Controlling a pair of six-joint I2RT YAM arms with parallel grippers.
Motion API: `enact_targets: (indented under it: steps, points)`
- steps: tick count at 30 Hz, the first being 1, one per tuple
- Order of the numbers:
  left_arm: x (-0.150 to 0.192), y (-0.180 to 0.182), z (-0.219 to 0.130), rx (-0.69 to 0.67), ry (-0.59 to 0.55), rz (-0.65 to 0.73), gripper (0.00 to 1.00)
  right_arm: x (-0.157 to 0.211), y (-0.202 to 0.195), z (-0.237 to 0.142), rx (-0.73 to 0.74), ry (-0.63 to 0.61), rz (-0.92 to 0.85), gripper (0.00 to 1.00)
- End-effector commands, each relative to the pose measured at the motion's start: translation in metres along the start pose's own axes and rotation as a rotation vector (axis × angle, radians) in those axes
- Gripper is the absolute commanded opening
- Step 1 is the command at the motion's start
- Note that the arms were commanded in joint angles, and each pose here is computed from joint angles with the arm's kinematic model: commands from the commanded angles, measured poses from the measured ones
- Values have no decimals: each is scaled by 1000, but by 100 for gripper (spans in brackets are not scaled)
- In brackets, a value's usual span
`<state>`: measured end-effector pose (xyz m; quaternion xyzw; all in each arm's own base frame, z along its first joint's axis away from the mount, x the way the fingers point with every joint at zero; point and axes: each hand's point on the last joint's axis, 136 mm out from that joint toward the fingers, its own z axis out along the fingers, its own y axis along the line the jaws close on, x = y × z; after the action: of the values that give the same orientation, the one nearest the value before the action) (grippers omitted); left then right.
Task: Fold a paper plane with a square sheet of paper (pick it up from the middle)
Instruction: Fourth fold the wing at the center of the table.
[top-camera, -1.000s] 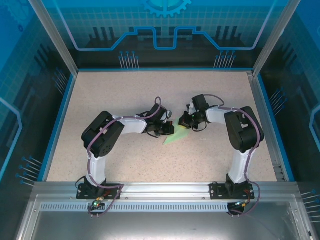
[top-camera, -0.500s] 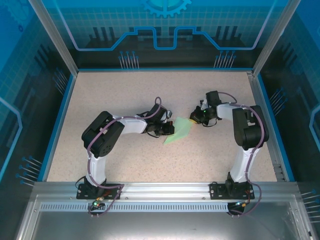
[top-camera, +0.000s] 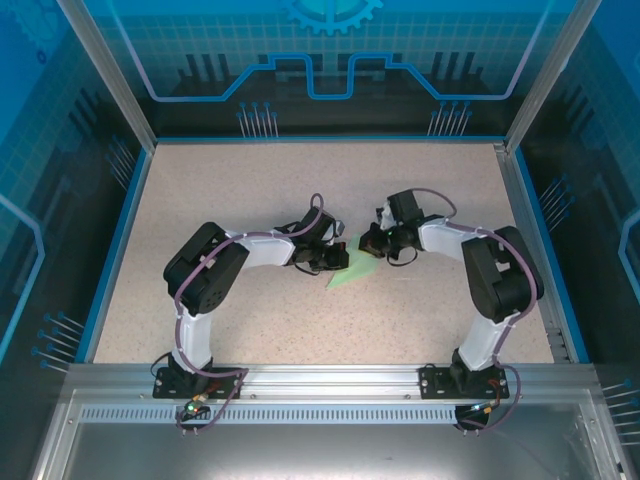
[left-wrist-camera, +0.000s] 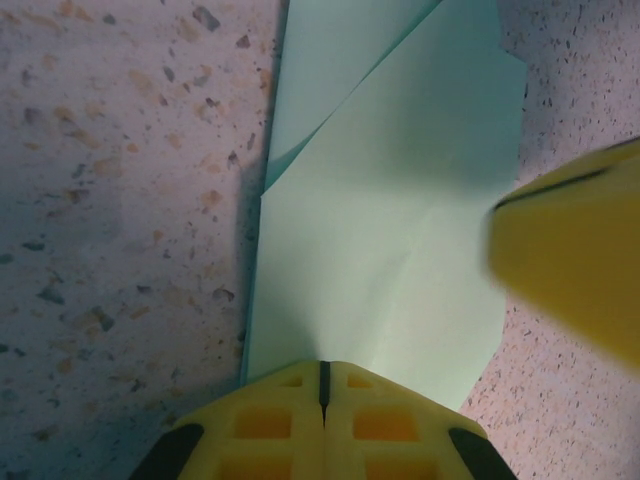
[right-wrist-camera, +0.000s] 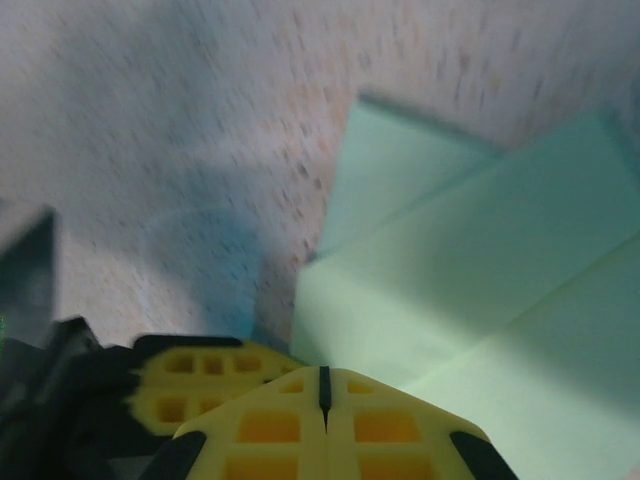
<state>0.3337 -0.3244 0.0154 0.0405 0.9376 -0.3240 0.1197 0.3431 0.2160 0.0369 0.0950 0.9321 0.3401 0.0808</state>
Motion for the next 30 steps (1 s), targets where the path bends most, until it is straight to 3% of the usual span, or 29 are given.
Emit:
enact_targets:
  steps: [1,9,16,21,25,30]
  points:
    - [39,43,9,-158,122,-59,0,10,1,16,-38,51,31,3]
    - [33,33,7,-131,115,-48,0,22,-26,34,35,102,79,2]
    - [6,-12,-17,-23,57,4,0,33,-53,40,132,140,115,2]
    - [-1,-35,-35,51,21,-16,20,35,-60,42,150,148,127,2]
    - [6,-44,-37,99,61,-42,22,35,-62,44,155,155,133,1]
    - [11,-32,-30,39,104,-98,20,36,-64,44,168,160,136,1]
